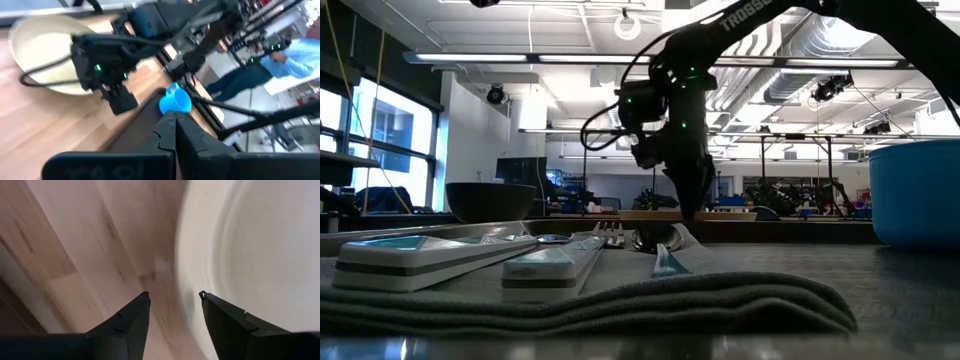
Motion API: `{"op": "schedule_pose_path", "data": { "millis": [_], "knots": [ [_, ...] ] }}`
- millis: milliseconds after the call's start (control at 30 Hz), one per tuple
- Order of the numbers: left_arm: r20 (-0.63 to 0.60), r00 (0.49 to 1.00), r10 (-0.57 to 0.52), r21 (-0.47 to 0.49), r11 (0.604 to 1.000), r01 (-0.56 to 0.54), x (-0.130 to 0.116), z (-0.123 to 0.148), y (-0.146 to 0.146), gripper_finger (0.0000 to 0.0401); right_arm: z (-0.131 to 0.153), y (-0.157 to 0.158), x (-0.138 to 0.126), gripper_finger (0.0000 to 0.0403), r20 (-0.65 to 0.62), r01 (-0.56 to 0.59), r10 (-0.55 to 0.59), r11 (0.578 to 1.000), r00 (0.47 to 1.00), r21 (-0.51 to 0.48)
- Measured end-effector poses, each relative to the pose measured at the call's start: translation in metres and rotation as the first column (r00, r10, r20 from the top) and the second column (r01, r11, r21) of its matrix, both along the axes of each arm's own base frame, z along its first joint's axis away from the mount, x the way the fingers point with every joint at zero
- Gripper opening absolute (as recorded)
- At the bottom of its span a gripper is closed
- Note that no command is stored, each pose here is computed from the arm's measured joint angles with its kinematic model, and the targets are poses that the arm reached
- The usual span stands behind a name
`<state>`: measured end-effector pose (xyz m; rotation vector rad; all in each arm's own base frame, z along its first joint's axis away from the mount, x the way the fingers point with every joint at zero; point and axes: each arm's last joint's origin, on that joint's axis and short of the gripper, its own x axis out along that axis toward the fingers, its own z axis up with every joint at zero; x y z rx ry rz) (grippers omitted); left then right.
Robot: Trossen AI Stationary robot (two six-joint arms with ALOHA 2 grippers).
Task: Set up tray
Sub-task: Put the white plate on the brown tray to the right side of the blue spoon
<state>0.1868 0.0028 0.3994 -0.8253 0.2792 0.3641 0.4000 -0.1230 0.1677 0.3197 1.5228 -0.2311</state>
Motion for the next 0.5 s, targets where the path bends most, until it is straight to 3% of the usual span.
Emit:
{"op": "schedule_pose_path", "data": {
  "millis": [233, 500],
  "knots": [
    [-0.028, 0.999, -0.032, -0.027, 0.999, 0.032, 0.007, -0.005, -0.001, 0.0048, 0.001, -0.003, 0.001, 0.0152, 0.015, -0.022, 0.022, 0.999, 1.0, -0.029],
    [-0.035, 0.999, -0.042, -0.067, 0.997, 0.039, 0.013, -0.008, -0.002, 0.0035, -0.008, -0.004, 0.003, 0.0128, 0.056, -0.042, 0.044, 0.998, 0.997, -0.047]
  ]
}}
